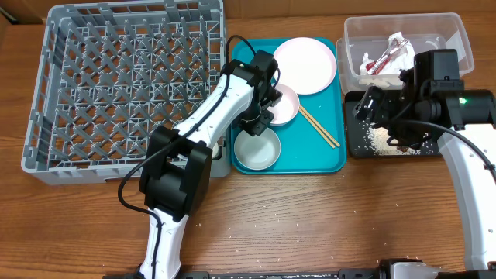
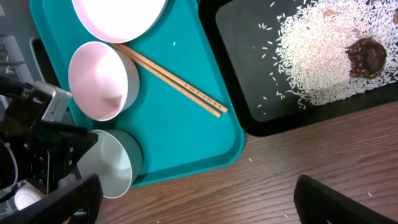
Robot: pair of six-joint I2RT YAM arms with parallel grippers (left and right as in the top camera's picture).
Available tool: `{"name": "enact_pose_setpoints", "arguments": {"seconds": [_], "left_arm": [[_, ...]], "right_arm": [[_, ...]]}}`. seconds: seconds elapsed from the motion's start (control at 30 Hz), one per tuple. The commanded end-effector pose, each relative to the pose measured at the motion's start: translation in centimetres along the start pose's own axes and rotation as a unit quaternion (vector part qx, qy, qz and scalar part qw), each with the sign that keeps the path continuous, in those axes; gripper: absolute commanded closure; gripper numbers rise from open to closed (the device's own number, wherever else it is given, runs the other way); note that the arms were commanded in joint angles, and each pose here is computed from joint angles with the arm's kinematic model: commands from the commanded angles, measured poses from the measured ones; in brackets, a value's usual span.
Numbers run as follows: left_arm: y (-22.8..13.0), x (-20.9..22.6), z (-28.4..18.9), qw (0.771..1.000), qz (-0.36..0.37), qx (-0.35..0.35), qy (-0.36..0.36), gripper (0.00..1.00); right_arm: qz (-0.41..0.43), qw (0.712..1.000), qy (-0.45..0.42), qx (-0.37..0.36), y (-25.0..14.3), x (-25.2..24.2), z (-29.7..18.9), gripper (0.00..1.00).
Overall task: Sort waste into correct bins and load items into the dishwasher
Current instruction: 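Move the left gripper to the small white bowl on the teal tray and grasp it, then carry the small white bowl into the rack's back row with the left gripper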
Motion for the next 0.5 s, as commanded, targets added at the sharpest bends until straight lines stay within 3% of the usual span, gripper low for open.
{"name": "enact_pose_setpoints", "arguments": {"seconds": [0.0,0.23,0.47], "left_arm": [[-0.5,-0.67,1.68,0.999,-0.012,0.027,-0.023,0.76],[-0.74,-0.78,2.07,0.999,-0.018,0.038,-0.023,0.96],[-1.21,-0.82,1.39,0.998,-0.027,0.056,-0.023,0.96]], "right_arm": [[-0.004,1.0,-0.006,-0.003,0.03,-0.06,0.06,0.0],[-0.003,1.0,-0.018,-0.005,0.02,-0.32,0.06,0.0],[-0.003,1.0,-0.018,-0.005,0.01,-0.33,0.06,0.0]]}}
Point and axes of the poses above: each gripper's point midway between its finger pads, its own z axis out along the fingers, its own x axis along the line the jaws close on, y = z × x, the point moved 7 cm from there along -z, back along the fingers, and after that the axes turned 6 degrees about -z, right-handed, at the moved point
